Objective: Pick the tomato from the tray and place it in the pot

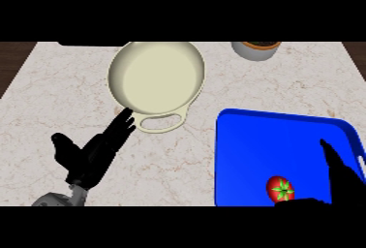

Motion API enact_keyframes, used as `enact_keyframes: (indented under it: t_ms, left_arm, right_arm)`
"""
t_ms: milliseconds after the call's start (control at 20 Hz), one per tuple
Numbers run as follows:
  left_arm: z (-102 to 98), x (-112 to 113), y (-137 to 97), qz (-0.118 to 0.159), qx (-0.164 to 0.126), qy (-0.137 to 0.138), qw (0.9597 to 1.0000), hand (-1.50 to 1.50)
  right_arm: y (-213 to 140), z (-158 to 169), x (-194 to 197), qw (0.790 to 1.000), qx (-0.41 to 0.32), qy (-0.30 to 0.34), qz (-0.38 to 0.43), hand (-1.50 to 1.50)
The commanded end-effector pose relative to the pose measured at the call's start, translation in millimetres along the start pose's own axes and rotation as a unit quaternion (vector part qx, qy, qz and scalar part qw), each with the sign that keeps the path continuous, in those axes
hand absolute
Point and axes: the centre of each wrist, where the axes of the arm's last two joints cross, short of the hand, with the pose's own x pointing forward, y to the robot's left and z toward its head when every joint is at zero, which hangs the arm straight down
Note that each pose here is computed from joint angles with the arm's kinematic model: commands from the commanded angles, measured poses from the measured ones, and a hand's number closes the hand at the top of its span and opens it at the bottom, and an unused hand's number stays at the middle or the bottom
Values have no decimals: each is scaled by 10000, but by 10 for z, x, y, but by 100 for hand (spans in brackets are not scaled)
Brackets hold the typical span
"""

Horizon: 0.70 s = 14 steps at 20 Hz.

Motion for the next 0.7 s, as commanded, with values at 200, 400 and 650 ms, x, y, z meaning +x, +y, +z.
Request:
enact_keyframes:
  t_ms: [200,400,650]
  left_arm:
    - [48,-4,86,37,22,-103,9999,0]
    - [133,-8,11,-17,49,49,10000,0]
    - [-9,-88,-88,-31,31,-68,10000,0]
  right_arm:
    - [252,23,23,9904,-14,1308,449,-150]
    - [298,40,52,9897,78,1346,489,-150]
    - [430,-3,164,9895,114,1369,448,-150]
